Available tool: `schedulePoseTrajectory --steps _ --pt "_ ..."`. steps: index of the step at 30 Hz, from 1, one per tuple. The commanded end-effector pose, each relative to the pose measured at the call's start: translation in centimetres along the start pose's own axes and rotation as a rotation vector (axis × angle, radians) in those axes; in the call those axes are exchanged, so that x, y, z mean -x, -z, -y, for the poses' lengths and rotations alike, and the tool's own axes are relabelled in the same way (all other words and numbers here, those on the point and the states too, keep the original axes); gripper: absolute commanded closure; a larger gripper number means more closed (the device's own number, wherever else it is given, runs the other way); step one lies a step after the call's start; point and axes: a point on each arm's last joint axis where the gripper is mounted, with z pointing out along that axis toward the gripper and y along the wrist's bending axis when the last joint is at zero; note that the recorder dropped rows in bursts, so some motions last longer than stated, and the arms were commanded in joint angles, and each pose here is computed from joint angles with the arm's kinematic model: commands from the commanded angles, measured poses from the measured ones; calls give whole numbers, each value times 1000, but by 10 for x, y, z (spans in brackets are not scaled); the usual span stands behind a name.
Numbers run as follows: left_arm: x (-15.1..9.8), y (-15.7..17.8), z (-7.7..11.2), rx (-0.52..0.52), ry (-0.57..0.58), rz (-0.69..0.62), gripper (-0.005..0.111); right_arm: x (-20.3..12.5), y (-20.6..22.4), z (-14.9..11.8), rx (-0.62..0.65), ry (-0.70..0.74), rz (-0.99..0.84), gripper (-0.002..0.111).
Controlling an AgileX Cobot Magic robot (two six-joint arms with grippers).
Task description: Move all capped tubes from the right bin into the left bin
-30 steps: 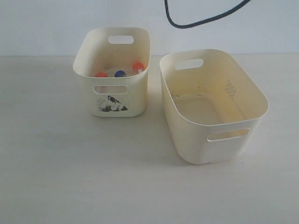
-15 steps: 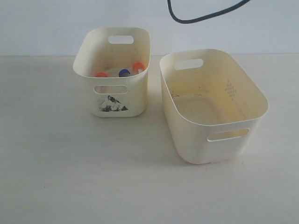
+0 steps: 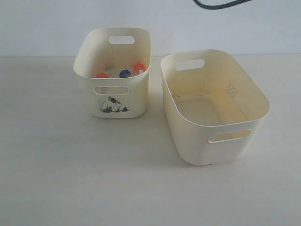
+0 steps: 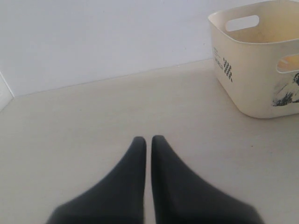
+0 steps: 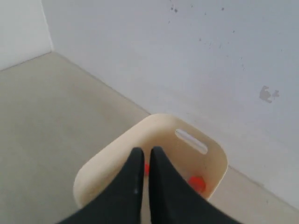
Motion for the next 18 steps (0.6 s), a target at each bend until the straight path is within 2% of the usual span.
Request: schedulePoseTrajectory --steps 1,7,12,14,18 --pt "2 0 0 -2 17 13 102 7 61 -10 48 67 -127 104" --pt "2 0 0 -2 17 13 102 8 139 -15 -19 154 -54 104" --pt "2 0 0 -2 17 13 102 -3 206 -18 -105 197 105 104" --pt "2 0 0 -2 17 13 102 -17 225 -14 -160 166 149 104" --pt "2 0 0 -2 17 13 102 -54 265 -7 -314 6 253 104"
